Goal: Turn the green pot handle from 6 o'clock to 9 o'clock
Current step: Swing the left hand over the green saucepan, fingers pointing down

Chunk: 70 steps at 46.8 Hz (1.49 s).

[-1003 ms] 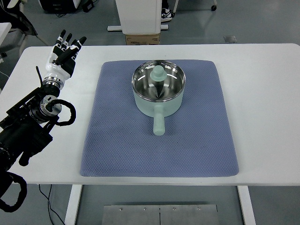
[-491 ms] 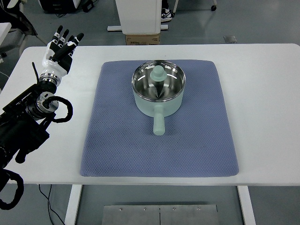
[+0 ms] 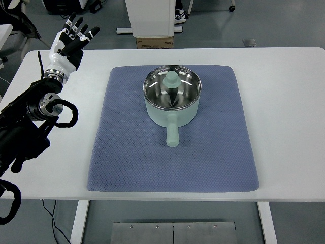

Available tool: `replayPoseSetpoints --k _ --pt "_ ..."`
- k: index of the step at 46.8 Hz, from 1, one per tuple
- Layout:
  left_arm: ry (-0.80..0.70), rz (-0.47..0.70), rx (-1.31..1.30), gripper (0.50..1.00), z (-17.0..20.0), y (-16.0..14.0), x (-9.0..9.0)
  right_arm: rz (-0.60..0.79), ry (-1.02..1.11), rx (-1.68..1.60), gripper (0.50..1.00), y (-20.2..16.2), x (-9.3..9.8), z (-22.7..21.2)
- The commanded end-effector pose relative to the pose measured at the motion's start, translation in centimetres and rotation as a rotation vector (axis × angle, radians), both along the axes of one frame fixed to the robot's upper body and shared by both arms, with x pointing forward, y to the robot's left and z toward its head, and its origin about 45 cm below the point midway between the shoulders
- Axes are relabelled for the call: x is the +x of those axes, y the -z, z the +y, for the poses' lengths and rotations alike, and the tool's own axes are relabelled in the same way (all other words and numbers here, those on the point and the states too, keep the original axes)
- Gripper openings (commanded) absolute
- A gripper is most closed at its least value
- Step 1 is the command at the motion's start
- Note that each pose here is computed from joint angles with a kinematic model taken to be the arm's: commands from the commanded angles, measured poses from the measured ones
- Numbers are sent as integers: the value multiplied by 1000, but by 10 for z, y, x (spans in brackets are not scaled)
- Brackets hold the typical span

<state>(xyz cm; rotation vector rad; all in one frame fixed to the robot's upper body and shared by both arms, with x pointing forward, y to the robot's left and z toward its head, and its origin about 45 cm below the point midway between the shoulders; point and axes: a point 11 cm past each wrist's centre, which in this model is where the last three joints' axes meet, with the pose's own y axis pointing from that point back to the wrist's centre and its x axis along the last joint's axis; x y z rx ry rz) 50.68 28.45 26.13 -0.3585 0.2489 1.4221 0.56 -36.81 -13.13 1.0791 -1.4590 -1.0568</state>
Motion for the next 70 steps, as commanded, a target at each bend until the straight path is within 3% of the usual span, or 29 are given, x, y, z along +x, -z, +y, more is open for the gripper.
replayPoseSetpoints --k 1,15,30,54,70 --pt "55 -33 94 1000 -12 -8 -1 0 0 0 1000 0 0 0" --pt "154 -154 321 1000 -2 -47 -6 0 0 0 1000 0 0 0" --pt "267 -186 580 1000 3 -50 -12 0 0 0 1000 0 0 0" --pt "506 -477 970 1000 -51 -91 -42 -1 0 1 1000 0 0 0" --pt "735 -707 1207 1000 -98 -90 -73 -1 0 1 1000 0 0 0"
